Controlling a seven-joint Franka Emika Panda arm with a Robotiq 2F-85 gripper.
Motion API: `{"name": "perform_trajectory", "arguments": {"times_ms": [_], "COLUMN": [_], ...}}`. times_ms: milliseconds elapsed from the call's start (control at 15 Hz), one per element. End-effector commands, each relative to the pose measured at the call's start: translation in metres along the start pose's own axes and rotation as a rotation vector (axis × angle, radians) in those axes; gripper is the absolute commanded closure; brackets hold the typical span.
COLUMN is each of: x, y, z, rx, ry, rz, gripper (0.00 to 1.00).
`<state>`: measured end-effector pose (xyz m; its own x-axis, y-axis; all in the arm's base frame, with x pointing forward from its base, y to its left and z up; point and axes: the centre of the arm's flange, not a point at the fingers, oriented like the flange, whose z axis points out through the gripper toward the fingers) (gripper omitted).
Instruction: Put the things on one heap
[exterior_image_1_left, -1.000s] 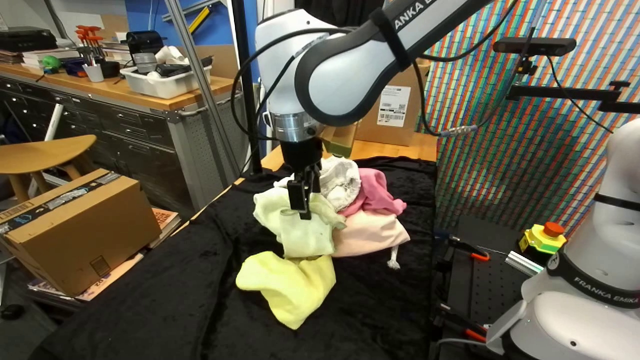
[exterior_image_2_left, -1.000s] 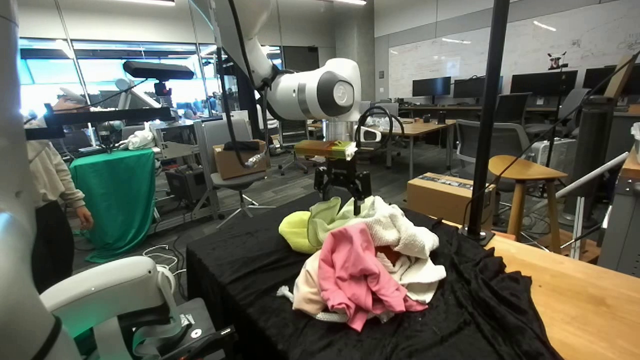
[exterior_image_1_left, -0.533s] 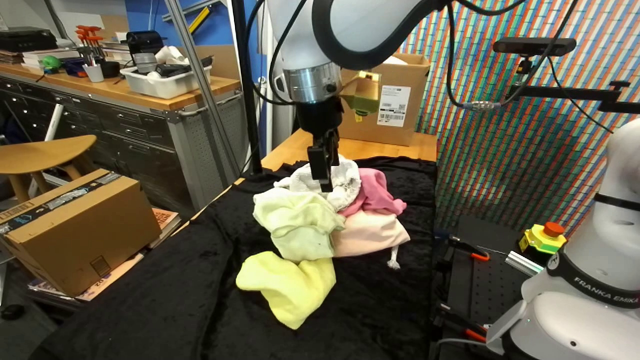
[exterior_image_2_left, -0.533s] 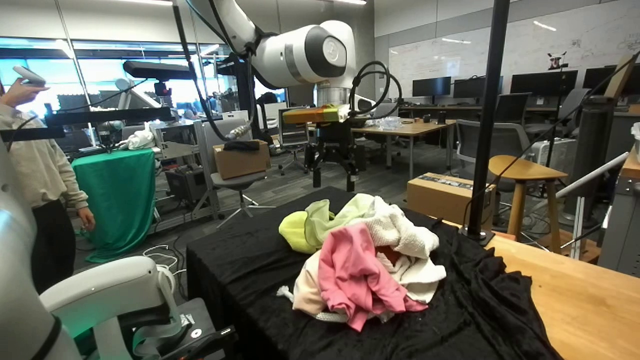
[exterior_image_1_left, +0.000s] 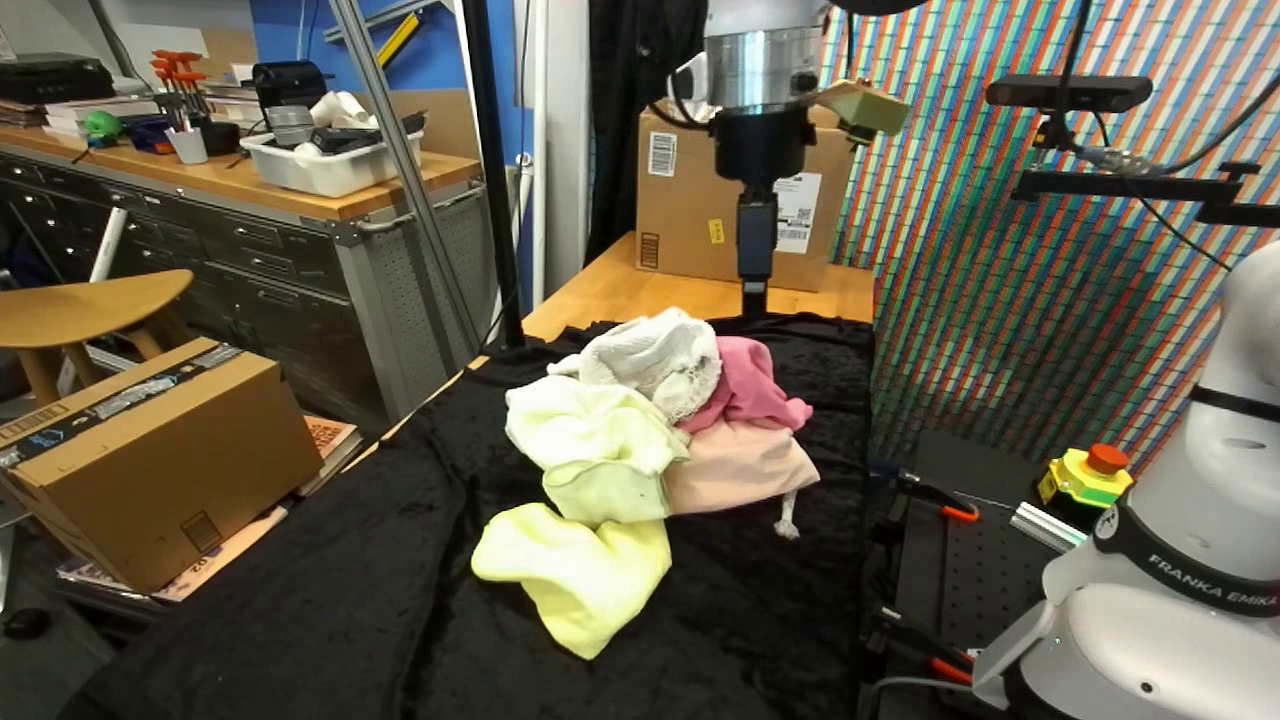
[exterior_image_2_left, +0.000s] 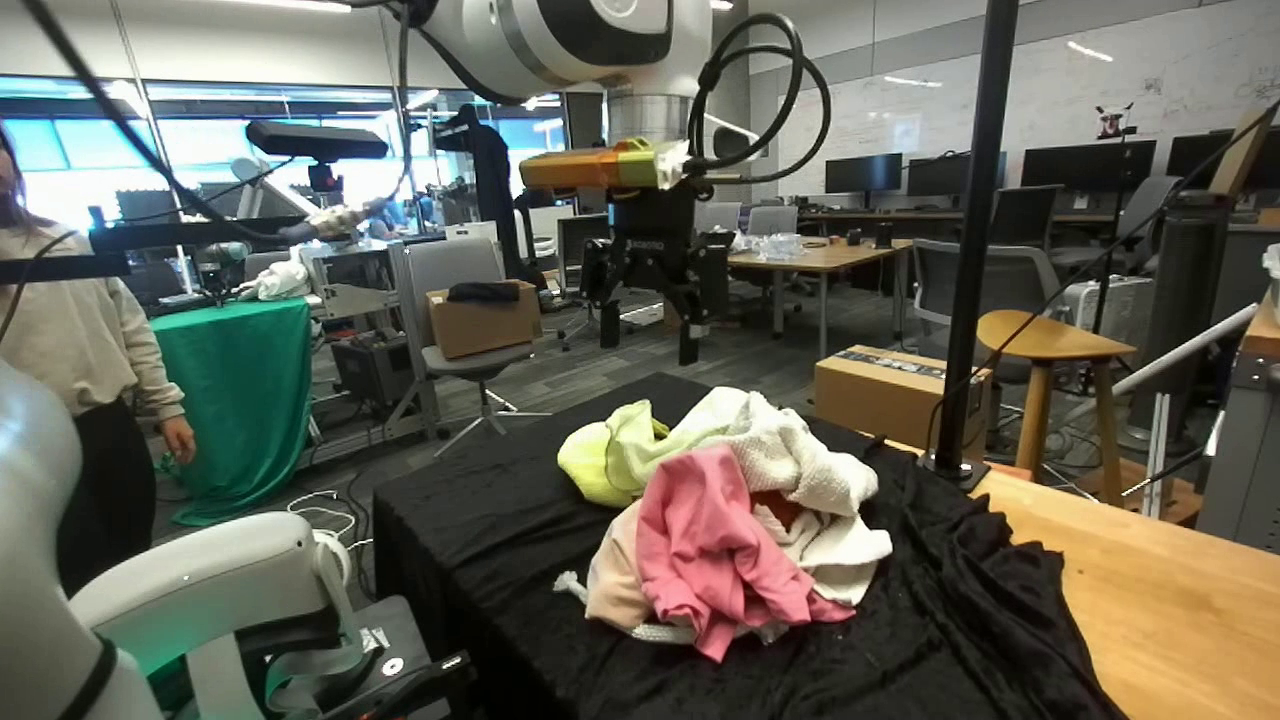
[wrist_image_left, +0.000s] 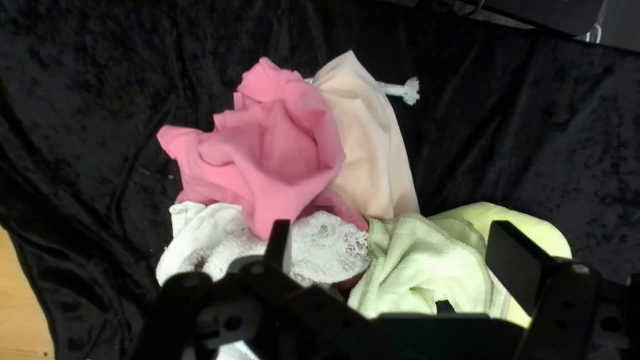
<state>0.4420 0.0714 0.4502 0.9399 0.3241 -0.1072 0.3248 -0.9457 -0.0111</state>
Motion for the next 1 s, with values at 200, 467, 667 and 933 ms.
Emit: {"name": "perform_trajectory", "arguments": {"times_ms": [200, 467, 667, 933], "x": [-0.107, -0.133, -0.140, -0.146], "y": [0.038, 0.057, 0.074, 0.091], "z": [-0.006, 0.010, 0.029, 0.053], "rx": [0.064, 0.056, 0.013, -0.051], "ry": [0.195, 0.254, 0.307, 0.364], "rz": [0.017, -0.022, -0.084, -0.131], "gripper": [0.00, 0.00, 0.00, 0.00]}}
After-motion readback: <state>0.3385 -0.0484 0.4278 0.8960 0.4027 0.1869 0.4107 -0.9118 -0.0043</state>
